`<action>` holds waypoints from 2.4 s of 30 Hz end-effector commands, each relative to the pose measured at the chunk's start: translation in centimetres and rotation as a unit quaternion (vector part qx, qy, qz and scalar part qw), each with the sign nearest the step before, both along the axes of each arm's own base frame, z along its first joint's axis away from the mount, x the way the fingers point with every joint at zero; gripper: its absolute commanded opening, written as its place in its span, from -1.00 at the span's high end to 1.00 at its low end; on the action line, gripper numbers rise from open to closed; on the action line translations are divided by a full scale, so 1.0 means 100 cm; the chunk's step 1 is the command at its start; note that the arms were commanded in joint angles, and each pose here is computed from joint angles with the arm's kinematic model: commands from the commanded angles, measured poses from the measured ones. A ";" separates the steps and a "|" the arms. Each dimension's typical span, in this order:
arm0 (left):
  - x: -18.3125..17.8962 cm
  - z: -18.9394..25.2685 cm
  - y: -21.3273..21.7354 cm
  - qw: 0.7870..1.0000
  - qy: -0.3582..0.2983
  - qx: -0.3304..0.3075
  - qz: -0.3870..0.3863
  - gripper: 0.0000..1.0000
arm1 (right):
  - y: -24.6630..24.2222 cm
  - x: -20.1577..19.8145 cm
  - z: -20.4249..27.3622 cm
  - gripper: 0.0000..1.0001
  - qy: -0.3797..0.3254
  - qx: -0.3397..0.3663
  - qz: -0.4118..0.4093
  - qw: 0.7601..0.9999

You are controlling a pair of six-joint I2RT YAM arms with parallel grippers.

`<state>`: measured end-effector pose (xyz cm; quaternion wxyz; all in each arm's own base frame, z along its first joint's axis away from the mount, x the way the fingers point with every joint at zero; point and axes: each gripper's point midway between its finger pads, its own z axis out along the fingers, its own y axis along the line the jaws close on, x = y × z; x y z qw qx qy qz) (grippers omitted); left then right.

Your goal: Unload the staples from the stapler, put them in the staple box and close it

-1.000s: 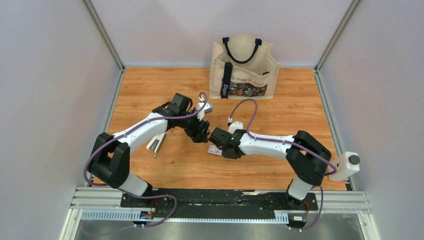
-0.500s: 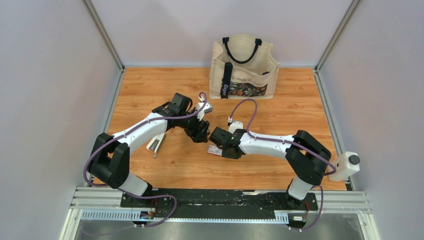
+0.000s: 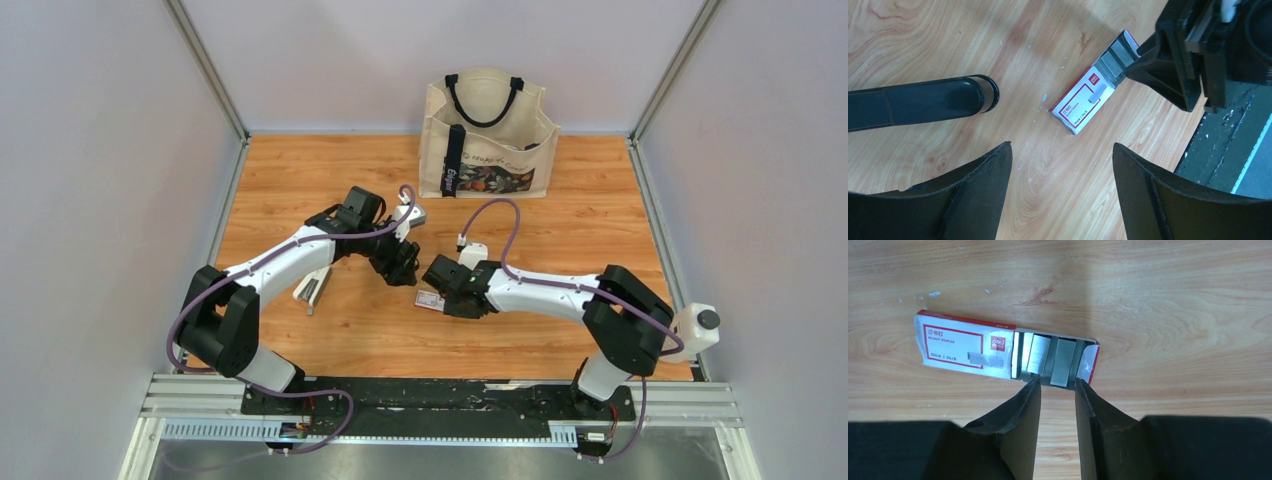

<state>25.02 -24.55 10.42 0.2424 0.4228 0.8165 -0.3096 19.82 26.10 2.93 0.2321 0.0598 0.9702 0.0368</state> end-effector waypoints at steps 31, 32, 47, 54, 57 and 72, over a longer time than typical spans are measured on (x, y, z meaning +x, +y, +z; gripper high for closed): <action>-0.020 -0.040 -0.008 0.985 -0.056 0.122 -0.106 -0.36 | -0.020 0.012 0.010 0.46 0.045 0.285 -0.060 0.956; -0.019 -0.045 -0.007 0.985 -0.049 0.131 -0.097 -0.35 | -0.018 0.014 0.010 0.47 0.043 0.293 -0.063 0.953; -0.024 -0.071 -0.016 0.981 -0.016 0.177 -0.080 -0.11 | -0.024 0.016 0.000 0.54 0.050 0.302 -0.078 0.949; -0.024 -0.073 -0.019 0.981 -0.017 0.176 -0.084 -0.06 | -0.024 0.015 -0.002 0.61 0.049 0.304 -0.077 0.948; -0.023 -0.072 -0.020 0.981 -0.019 0.176 -0.085 -0.04 | -0.024 0.016 -0.002 0.64 0.050 0.307 -0.077 0.947; -0.032 -0.076 -0.024 0.976 -0.015 0.183 -0.113 0.09 | -0.020 0.019 -0.002 0.72 0.051 0.310 -0.069 0.947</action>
